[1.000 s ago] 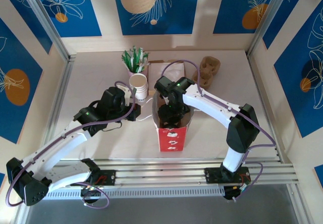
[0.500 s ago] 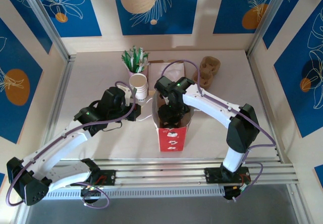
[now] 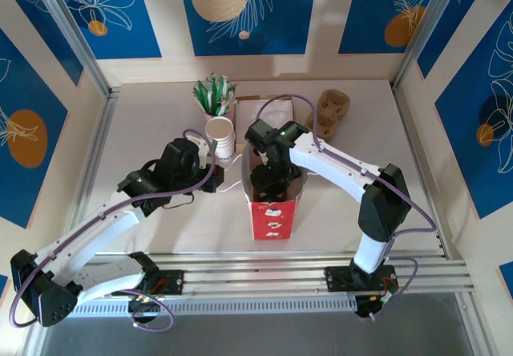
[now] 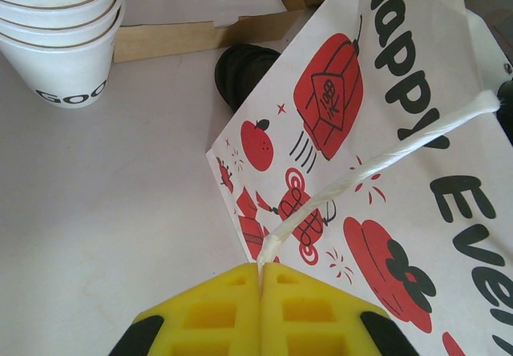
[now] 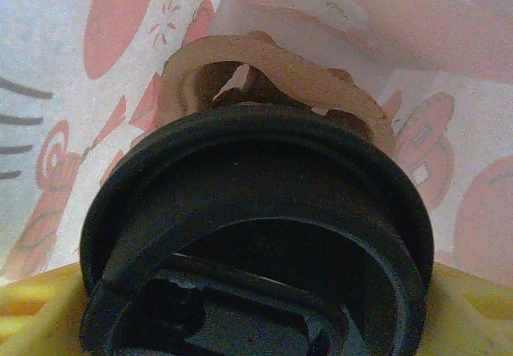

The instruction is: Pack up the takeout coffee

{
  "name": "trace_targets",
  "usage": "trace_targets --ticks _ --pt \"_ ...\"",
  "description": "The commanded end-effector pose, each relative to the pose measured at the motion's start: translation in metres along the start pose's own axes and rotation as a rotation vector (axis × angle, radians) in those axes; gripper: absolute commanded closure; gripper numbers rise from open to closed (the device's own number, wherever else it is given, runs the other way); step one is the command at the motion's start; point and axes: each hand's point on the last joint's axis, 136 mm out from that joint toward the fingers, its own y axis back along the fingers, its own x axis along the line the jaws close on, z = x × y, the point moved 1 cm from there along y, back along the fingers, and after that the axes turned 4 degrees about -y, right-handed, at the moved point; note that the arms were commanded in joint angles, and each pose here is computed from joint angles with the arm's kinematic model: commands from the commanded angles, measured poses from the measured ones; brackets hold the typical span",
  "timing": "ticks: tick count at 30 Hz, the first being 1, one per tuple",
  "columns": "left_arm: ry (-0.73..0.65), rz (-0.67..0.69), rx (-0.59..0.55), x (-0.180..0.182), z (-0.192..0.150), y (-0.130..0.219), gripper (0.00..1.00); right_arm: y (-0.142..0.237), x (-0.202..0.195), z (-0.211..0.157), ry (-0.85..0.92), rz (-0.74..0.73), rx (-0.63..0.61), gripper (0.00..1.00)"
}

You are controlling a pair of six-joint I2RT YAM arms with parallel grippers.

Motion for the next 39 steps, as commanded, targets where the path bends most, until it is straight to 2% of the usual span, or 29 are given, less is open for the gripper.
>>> trace_targets --ticks 1,19,39 --pt "-0.029 -0.004 0.000 -0.006 0.003 0.001 1.00 0.003 -0.002 0.007 -0.022 -0.003 -0.012 0.28" --pt "-0.041 -0.031 0.011 -0.014 0.002 0.000 1.00 0.023 -0.015 0.034 -0.082 0.004 -0.108 0.28" --pt "-0.067 -0.055 -0.006 -0.025 0.008 0.009 1.00 0.008 -0.014 0.033 -0.075 0.001 -0.046 0.28"
